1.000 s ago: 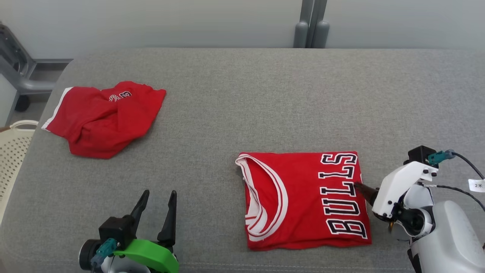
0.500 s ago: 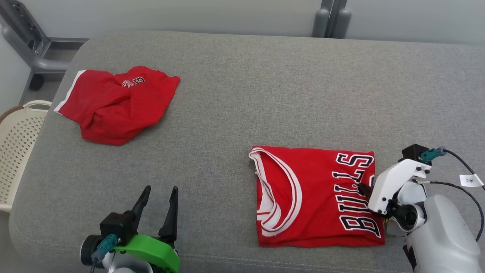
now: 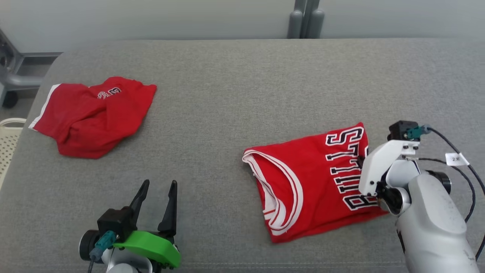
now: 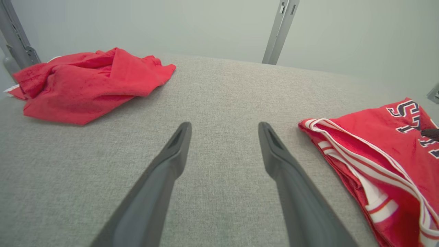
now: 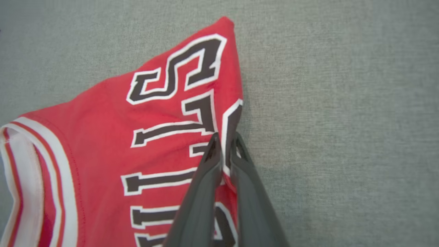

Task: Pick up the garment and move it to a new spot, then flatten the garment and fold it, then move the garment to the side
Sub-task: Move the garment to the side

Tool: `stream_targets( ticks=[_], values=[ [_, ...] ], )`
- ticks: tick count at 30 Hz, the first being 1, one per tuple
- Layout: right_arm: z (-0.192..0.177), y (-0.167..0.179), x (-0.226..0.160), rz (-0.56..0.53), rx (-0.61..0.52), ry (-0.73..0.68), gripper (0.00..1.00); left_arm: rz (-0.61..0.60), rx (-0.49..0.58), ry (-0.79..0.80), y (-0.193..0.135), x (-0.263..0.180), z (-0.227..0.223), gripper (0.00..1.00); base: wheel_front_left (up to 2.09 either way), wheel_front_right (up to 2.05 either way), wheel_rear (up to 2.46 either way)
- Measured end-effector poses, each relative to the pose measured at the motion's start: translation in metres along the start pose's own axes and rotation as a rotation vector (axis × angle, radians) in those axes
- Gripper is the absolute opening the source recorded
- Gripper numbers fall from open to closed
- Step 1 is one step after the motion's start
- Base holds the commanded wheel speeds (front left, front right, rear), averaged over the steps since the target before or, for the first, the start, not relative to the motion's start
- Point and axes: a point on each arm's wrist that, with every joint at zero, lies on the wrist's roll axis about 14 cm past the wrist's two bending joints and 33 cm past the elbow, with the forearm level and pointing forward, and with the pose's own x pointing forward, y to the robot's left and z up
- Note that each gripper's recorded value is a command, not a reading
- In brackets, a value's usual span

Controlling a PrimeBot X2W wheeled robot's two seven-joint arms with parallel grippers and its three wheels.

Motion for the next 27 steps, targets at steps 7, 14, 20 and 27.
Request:
stream_targets(
  ticks=[7, 14, 20, 27],
  values=[
    [0.041, -0.034, -0.01, -0.111, -0.049, -0.097, 0.0, -0.102, 0.012, -0.013, -0.031, 0.024, 0.005, 1.0, 0.0, 0.0, 0.0],
    [0.082, -0.086, -0.018, -0.264, -0.115, -0.162, 0.0, -0.232, 0.026, -0.004, -0.067, 0.051, 0.0, 1.0, 0.0, 0.0, 0.0],
    [0.099, -0.136, -0.021, -0.38, -0.105, -0.179, 0.0, -0.35, 0.042, -0.003, -0.097, 0.073, -0.006, 1.0, 0.0, 0.0, 0.0],
    [0.104, -0.198, -0.033, -0.53, -0.126, -0.169, 0.0, -0.492, 0.038, 0.027, -0.134, 0.086, -0.024, 1.0, 0.0, 0.0, 0.0]
  ],
)
